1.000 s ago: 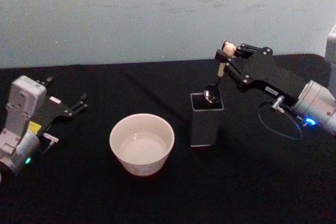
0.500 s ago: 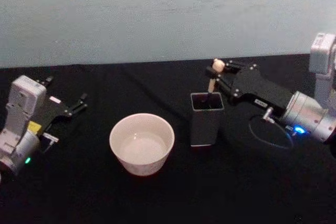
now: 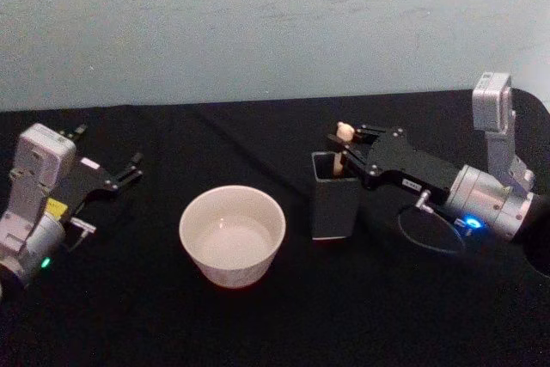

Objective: Pick up the stirring spoon with one hand, stir inside the cup, then place it back in its original position.

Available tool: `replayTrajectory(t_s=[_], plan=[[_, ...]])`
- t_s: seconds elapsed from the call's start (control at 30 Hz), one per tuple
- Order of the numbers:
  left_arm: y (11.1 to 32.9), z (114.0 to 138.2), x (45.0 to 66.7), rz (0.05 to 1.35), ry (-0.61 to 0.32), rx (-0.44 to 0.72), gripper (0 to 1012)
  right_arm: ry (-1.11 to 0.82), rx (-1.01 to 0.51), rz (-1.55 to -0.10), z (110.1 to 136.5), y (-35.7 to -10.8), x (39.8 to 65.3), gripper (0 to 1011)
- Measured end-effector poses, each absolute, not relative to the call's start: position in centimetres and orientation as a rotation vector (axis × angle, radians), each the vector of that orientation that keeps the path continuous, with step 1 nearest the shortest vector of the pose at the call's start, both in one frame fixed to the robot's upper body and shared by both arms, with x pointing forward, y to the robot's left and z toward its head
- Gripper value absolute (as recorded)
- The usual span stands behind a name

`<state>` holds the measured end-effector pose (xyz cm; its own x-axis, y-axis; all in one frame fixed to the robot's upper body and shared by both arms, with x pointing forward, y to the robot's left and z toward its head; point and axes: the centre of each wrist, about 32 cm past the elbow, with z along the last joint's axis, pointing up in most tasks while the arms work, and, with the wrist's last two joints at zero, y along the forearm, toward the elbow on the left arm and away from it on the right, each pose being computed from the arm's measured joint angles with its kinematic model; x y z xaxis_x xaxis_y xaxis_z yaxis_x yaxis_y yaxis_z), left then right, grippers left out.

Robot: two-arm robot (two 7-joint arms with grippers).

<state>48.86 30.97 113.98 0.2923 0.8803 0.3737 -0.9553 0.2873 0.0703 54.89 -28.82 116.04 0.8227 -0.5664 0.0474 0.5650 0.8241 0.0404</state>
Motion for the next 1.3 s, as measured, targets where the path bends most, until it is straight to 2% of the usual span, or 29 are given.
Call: replayTrajectory(t_s=[0.93, 1.0, 1.03, 1.3], plan=[[30.97, 113.98, 48.86, 1.248, -0.285, 0.305, 1001, -0.021, -0.004, -0.636, 114.97, -28.7, 55.13, 215], [30.97, 113.98, 48.86, 1.248, -0.285, 0.304, 1001, -0.021, -0.004, -0.636, 114.98, -28.71, 55.13, 239], [30.97, 113.98, 48.86, 1.248, -0.285, 0.304, 1001, -0.021, -0.004, -0.636, 114.99, -28.71, 55.13, 300], [30.97, 113.98, 48.86, 1.248, -0.285, 0.304, 1001, -0.022, -0.003, -0.636, 115.02, -28.74, 55.14, 520]])
